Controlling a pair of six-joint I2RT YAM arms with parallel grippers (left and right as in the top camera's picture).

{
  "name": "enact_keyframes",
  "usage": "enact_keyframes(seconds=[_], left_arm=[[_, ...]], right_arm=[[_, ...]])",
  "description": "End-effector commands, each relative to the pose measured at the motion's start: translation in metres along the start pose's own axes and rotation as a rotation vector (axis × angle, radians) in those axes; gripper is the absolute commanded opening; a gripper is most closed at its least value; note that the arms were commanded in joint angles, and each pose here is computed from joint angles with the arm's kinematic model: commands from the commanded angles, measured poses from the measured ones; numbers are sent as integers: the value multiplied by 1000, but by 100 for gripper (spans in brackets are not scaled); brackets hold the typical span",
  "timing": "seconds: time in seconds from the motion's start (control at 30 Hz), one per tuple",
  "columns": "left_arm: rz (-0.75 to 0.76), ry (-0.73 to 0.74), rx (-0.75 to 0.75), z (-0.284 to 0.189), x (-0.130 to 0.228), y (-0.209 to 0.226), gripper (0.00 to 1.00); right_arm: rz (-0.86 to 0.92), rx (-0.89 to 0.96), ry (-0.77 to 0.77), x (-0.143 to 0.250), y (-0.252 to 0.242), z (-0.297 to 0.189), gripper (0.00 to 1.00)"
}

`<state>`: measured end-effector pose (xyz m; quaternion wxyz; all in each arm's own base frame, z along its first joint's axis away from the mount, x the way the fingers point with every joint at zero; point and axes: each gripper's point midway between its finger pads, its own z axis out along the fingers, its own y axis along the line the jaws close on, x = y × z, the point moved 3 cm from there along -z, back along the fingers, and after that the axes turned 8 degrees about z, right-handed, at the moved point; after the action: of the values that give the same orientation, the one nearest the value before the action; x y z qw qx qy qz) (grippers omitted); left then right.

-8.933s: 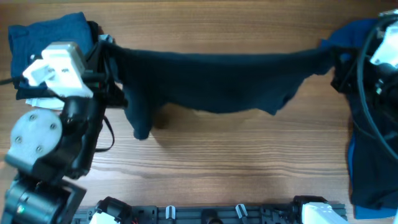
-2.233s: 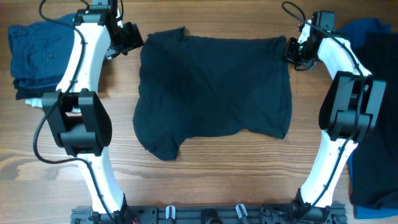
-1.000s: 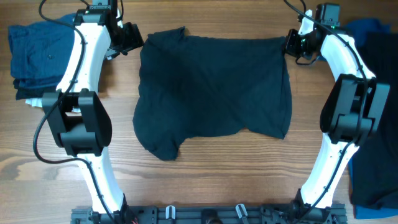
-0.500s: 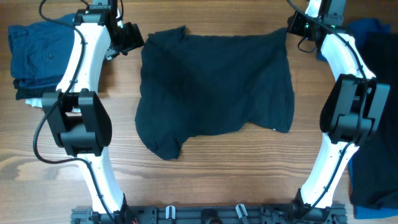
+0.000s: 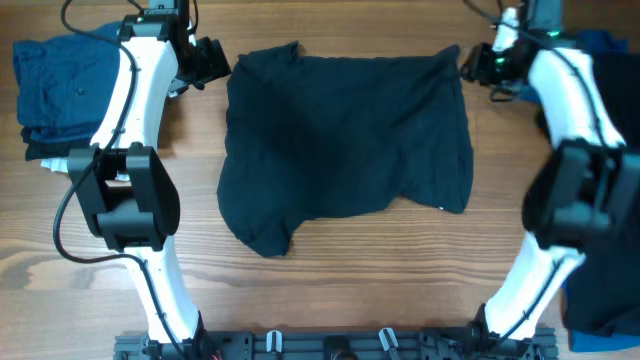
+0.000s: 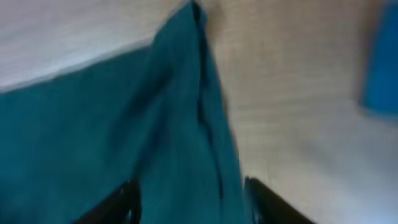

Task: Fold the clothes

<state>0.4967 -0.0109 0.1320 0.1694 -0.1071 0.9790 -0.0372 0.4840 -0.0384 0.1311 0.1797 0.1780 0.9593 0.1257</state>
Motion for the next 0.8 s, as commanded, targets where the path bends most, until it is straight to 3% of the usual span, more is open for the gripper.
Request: enact_keyframes(seconds=[0.0, 0.1, 0.23, 0.37, 0.5, 0.6, 0.77], left_arm=[[11, 24, -22, 8, 4, 6, 86], [11, 23, -22, 8, 4, 6, 90], [11, 25, -22, 8, 5, 6, 95], [11, 32, -24, 8, 6, 6, 96], [9, 31, -25, 8, 6, 7, 93], [8, 40, -26, 10, 9, 8, 85], [8, 64, -32, 24, 19, 11, 82]], right_arm=[[-38, 24, 81, 26, 1, -47, 38], [-37, 42, 169, 51, -11, -29, 18], [-40, 47, 211, 78, -26, 7, 17], [-68, 11, 177, 90, -33, 38, 19], [-86, -42, 126, 92, -32, 54, 33], [-94, -50, 91, 92, -34, 62, 43], [-95, -73, 55, 94, -34, 71, 43]])
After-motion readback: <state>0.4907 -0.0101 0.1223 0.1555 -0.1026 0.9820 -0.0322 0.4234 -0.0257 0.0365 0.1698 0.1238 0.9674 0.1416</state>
